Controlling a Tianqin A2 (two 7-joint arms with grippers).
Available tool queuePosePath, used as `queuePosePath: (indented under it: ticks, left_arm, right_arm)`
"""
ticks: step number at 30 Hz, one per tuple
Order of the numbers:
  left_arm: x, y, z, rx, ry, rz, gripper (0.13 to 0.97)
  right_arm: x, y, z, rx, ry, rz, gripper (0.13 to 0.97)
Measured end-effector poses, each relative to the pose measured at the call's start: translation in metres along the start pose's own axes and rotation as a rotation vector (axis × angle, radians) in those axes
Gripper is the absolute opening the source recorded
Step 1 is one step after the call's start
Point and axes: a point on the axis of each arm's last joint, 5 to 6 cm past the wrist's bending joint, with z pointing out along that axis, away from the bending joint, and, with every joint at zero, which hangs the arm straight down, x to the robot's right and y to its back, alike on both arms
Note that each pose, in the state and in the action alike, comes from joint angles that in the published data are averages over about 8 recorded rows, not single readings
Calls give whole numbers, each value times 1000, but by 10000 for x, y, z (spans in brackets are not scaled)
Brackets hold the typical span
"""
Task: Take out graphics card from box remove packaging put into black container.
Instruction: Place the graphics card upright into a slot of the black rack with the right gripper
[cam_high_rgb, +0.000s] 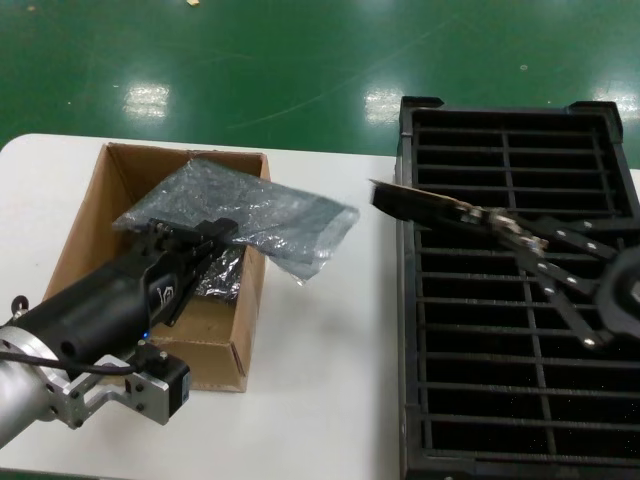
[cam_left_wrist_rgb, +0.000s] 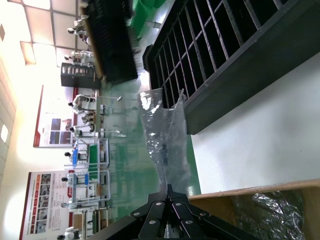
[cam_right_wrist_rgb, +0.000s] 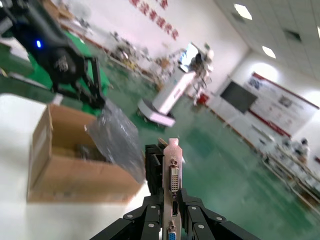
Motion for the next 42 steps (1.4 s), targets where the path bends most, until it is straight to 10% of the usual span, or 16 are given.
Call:
queuePosePath:
  ticks: [20, 34, 42]
  left_arm:
    - [0, 0, 0, 0, 0, 0, 140]
    - [0, 0, 0, 0, 0, 0, 140]
    - [0, 0, 0, 0, 0, 0, 140]
  right_arm:
    - [-43, -4, -111, -72, 20, 0, 187]
    - [434, -474, 169, -256, -197, -61, 187]
    - [557, -353, 185, -392, -321, -78, 187]
